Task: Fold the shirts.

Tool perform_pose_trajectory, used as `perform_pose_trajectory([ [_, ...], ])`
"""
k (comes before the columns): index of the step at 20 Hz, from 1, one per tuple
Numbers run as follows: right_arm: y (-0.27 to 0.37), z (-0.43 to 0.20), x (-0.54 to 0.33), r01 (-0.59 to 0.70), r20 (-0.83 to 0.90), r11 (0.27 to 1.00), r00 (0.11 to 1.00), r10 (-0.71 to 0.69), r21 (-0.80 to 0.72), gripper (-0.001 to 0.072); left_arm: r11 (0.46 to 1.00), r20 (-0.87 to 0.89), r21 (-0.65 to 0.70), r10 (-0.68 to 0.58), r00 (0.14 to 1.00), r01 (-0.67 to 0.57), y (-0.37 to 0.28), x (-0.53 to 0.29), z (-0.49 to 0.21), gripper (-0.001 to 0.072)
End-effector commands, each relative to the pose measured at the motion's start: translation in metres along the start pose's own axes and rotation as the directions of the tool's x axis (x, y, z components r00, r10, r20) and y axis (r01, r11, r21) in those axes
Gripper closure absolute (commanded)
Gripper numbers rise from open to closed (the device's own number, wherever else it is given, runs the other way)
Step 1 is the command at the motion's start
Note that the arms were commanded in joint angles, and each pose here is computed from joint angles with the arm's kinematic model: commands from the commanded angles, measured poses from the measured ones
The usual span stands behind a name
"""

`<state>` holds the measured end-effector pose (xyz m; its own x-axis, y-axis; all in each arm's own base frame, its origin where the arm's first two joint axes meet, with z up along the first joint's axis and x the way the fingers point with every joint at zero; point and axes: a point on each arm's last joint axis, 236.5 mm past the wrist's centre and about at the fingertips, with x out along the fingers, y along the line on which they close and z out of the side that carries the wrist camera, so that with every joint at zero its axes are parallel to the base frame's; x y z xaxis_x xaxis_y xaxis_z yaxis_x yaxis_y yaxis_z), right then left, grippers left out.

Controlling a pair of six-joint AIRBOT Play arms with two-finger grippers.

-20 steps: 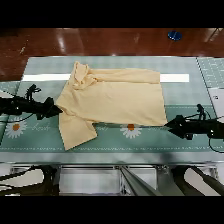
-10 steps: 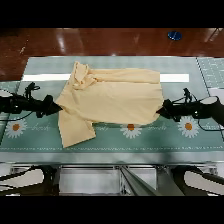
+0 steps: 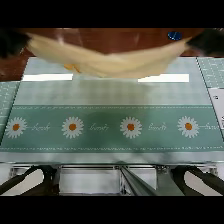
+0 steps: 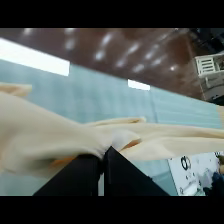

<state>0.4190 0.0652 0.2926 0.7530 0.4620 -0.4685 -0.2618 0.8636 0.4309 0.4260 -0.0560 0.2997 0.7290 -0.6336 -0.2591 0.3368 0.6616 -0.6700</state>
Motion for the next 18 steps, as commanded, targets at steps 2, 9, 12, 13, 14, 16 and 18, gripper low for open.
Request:
perform_pose_trajectory([
  [2, 0.092, 0.077, -0.165, 0.175, 0.359, 0.946, 0.931, -0.069, -0.272, 0.0693, 0.934, 0.257, 0.329, 0.055, 0.965, -0.141, -0.128, -0.095, 0.064, 0.0688],
  [9, 0.140, 0.035, -0.307, 0.395, 0.581, 0.870, 0.797, -0.165, -0.295, 0.0693, 0.681, 0.486, 0.495, 0.299, 0.822, -0.540, -0.202, -0.224, 0.018, 0.0688],
  [12, 0.131, 0.010, -0.328, 0.446, 0.571, 0.863, 0.783, -0.247, -0.238, 0.0693, 0.629, 0.524, 0.560, 0.235, 0.819, -0.539, -0.230, -0.262, -0.007, 0.0688],
  [13, 0.129, 0.002, -0.326, 0.443, 0.546, 0.865, 0.797, -0.258, -0.238, 0.0693, 0.632, 0.521, 0.568, 0.220, 0.825, -0.527, -0.232, -0.271, -0.012, 0.0688],
  [14, 0.127, -0.007, -0.320, 0.426, 0.506, 0.874, 0.820, -0.265, -0.233, 0.0692, 0.637, 0.513, 0.564, 0.227, 0.828, -0.525, -0.226, -0.278, -0.014, 0.0688],
  [16, 0.116, -0.023, -0.299, 0.400, 0.409, 0.888, 0.866, -0.286, -0.226, 0.0692, 0.623, 0.487, 0.545, 0.309, 0.817, -0.561, -0.199, -0.283, -0.013, 0.0688],
  [18, 0.103, -0.041, -0.271, 0.358, 0.291, 0.908, 0.912, -0.289, -0.220, 0.0692, 0.612, 0.437, 0.535, 0.389, 0.811, -0.582, -0.170, -0.269, -0.015, 0.0688],
])
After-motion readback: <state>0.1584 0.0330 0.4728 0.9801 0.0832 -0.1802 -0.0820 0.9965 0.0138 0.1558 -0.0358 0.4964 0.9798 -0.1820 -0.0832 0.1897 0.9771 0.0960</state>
